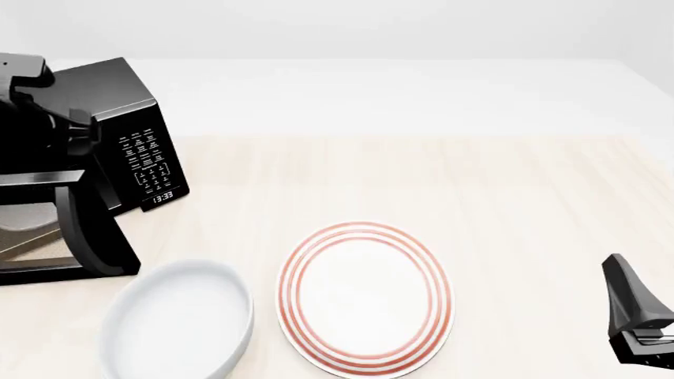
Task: Open the microwave.
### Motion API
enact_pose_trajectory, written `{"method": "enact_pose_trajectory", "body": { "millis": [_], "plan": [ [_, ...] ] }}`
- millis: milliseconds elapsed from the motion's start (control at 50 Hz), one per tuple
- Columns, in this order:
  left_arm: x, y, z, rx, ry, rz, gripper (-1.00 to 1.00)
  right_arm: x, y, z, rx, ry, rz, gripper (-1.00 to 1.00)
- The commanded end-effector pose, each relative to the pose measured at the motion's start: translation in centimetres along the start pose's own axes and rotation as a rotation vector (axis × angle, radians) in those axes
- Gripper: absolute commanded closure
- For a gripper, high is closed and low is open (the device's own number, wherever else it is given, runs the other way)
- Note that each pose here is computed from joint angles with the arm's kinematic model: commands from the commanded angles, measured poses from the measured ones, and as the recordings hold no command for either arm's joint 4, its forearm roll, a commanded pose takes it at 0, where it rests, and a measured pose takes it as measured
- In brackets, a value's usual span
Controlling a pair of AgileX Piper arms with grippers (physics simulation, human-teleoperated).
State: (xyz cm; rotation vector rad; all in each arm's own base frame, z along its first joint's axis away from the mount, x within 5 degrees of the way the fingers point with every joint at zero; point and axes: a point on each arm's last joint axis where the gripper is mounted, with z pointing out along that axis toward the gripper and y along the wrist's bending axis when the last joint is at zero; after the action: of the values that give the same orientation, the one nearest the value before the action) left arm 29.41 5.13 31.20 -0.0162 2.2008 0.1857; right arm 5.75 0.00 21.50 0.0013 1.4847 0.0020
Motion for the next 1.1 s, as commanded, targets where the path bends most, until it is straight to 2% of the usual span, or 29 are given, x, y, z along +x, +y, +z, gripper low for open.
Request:
{"method": "enact_pose_trajectory", "body": {
  "millis": [20,160,180,400,1100],
  "plan": [
    [0.3,0.2,0.3,-0.005,0.006,-0.001,-1.00,0.0,0.0,0.0,0.000,0.000,0.000,-1.00],
    [0.3,0.2,0.3,-0.005,0.006,-0.001,-1.00,0.0,0.0,0.0,0.000,0.000,0.000,-1.00],
    [1.7,1.4,0.4,-0.042,0.023,-0.004,-1.00,0.0,0.0,0.0,0.000,0.000,0.000,-1.00],
    [2.6,2.1,0.5,-0.065,0.027,-0.021,-1.00,0.0,0.0,0.0,0.000,0.000,0.000,-1.00],
    [3.7,1.8,0.4,-0.061,0.041,-0.050,-1.00,0.0,0.0,0.0,0.000,0.000,0.000,-1.00]
  ]
}}
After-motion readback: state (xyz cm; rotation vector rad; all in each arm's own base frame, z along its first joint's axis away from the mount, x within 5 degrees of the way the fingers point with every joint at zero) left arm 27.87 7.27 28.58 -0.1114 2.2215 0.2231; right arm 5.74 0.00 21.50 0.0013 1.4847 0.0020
